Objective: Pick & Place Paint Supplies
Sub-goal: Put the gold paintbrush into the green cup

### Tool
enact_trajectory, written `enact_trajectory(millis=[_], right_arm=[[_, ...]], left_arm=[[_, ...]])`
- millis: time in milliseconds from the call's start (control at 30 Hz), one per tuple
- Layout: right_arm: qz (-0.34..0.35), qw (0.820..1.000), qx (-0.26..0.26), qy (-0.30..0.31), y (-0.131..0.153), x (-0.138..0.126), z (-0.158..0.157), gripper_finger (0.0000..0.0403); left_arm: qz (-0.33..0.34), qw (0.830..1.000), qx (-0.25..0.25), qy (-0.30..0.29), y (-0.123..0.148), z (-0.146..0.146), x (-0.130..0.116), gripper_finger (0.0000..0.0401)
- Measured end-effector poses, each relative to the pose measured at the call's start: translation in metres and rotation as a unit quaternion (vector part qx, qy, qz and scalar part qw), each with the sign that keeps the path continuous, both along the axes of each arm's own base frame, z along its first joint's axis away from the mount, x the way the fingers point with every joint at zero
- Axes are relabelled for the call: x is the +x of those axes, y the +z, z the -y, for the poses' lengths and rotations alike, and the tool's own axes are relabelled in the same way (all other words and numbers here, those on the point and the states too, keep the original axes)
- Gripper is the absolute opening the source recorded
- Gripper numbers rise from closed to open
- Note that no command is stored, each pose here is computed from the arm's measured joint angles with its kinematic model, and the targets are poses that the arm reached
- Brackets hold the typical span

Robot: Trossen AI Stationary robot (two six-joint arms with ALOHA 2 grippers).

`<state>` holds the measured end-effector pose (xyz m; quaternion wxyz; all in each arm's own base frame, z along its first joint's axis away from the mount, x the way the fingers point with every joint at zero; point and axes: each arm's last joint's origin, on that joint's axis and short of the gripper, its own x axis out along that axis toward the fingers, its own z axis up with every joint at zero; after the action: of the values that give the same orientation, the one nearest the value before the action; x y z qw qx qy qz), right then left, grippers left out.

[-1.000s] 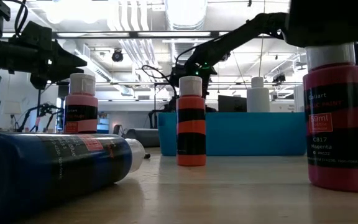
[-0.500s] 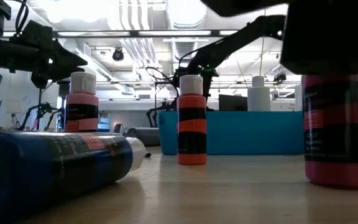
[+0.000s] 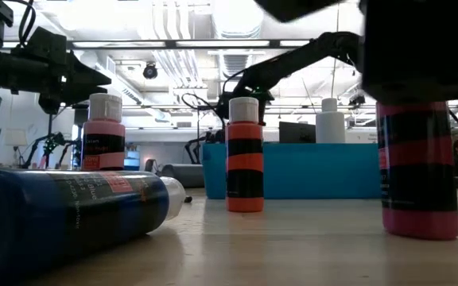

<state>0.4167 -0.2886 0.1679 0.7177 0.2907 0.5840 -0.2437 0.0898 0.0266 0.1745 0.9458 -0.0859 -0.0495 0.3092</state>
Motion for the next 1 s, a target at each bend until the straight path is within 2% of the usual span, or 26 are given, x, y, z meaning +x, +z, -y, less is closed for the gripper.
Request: enact_trajectory(millis=[167,367,700,1000], right_arm=[[0.012,1.000,-0.009,0.000,0.002,0.001,0.003,0.0159],[0.017,0.998,-0.023,0.047,0.003,0.002,0.003,0.0171],[-0.052,0.983,-0.023,0.174,0.003,-0.013,0.001,0.0149],[-0.037,0.964,-0.052,0.259,0.004,-0.009,0.003,0.0138]], left_arm=[[0.000,1.000,0.000,0.000,0.000,0.000,0.000,0.0227],[0.000,1.000,0.000,0.000,0.000,0.000,0.000,0.0227],[0.000,1.000,0.000,0.000,0.000,0.000,0.000,0.0227],[0.000,1.000,0.000,0.000,0.000,0.000,0.000,0.0227]])
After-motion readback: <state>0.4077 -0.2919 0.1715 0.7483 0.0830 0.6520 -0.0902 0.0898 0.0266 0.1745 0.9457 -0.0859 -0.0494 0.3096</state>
